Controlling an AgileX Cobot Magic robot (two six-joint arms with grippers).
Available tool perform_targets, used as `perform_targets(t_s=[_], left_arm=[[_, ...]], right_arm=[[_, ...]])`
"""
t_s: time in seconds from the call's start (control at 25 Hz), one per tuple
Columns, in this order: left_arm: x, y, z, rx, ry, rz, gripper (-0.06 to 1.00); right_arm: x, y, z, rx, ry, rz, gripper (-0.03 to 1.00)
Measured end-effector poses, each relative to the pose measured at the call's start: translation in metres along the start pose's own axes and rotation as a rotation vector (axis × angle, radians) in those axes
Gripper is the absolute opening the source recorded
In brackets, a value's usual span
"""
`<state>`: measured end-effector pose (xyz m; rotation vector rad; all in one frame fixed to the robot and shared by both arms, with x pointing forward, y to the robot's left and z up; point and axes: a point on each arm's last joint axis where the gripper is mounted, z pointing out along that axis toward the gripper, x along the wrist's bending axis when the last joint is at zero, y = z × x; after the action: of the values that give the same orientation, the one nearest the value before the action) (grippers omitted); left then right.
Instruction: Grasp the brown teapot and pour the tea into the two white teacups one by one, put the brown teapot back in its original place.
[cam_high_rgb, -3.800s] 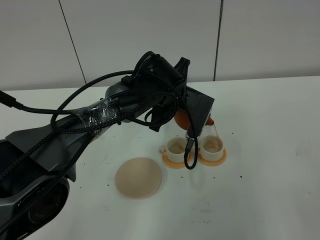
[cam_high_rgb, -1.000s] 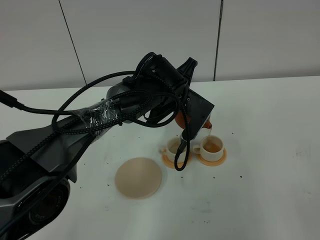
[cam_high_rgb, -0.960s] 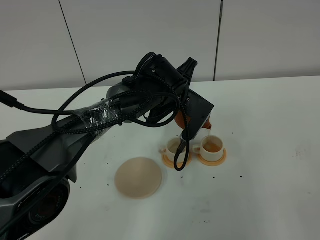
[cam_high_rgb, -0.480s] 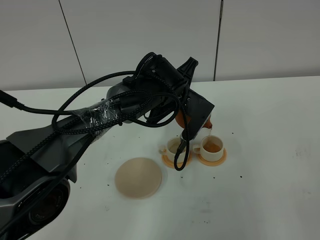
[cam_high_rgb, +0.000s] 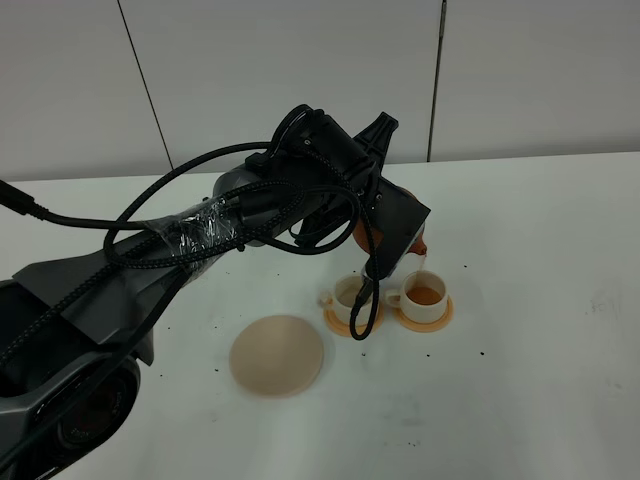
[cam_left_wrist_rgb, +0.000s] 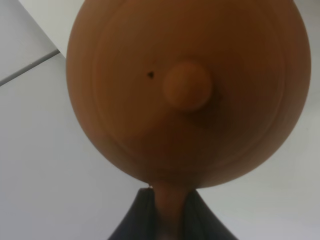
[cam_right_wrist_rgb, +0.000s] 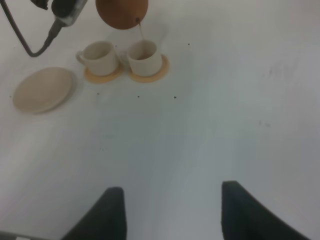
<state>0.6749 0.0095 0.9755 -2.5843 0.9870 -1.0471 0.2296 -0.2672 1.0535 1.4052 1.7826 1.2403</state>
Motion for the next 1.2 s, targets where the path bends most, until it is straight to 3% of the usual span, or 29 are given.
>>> perform_targets(t_s=[1.2], left_arm=[[-0.002, 0.01, 0.006, -0.014, -0.002, 0.025, 0.17]], right_arm=[[0.0, 0.0, 0.0, 0.0, 0.0, 0.0, 0.42]])
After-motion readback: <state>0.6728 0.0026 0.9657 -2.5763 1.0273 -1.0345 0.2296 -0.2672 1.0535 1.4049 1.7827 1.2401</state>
